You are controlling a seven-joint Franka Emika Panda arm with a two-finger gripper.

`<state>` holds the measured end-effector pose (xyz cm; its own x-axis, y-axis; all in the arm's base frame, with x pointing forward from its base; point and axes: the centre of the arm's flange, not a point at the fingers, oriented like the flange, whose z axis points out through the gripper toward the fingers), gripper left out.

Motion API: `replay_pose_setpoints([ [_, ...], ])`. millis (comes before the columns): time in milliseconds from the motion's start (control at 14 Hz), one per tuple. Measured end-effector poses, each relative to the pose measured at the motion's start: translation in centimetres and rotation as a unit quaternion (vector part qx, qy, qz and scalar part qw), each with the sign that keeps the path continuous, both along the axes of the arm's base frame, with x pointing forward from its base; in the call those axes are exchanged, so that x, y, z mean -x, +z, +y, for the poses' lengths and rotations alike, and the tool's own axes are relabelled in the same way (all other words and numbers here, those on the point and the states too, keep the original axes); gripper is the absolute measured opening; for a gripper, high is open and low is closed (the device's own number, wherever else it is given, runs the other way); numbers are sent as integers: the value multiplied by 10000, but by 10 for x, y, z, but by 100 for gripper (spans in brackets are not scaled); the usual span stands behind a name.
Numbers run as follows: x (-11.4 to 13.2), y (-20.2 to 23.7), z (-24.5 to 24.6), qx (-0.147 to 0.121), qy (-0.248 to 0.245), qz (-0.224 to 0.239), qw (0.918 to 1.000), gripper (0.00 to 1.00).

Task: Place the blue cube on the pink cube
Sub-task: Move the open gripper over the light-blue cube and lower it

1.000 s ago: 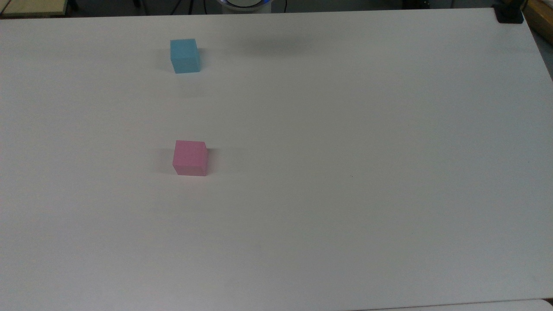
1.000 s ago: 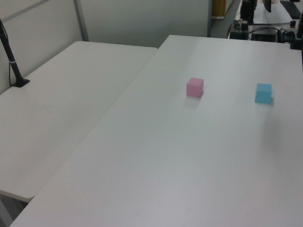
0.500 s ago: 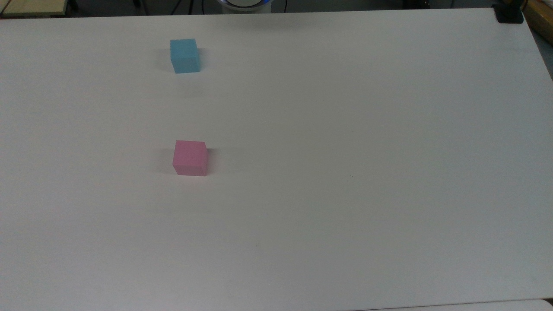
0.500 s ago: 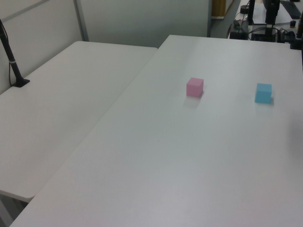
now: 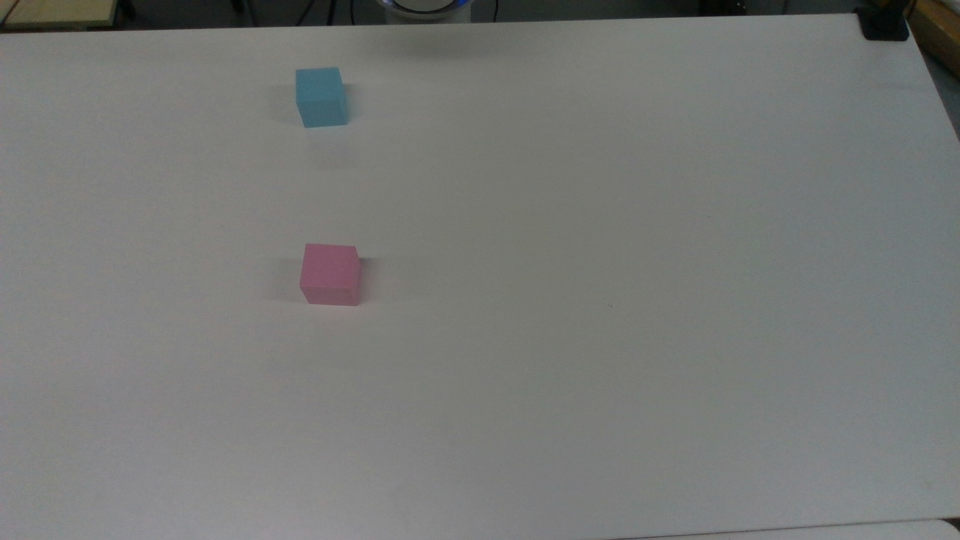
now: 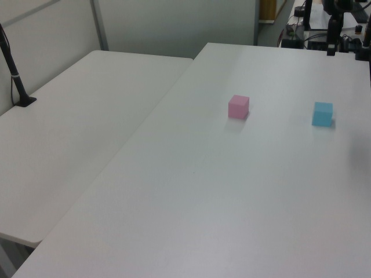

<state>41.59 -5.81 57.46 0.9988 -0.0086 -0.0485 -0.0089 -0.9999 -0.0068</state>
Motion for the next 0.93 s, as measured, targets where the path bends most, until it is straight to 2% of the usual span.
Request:
replay_pose_setpoints([
  [643,3,-139,-36,467,147,-115,9987,100],
  [928,-2,-179,-62,445,466,24,9979,100],
])
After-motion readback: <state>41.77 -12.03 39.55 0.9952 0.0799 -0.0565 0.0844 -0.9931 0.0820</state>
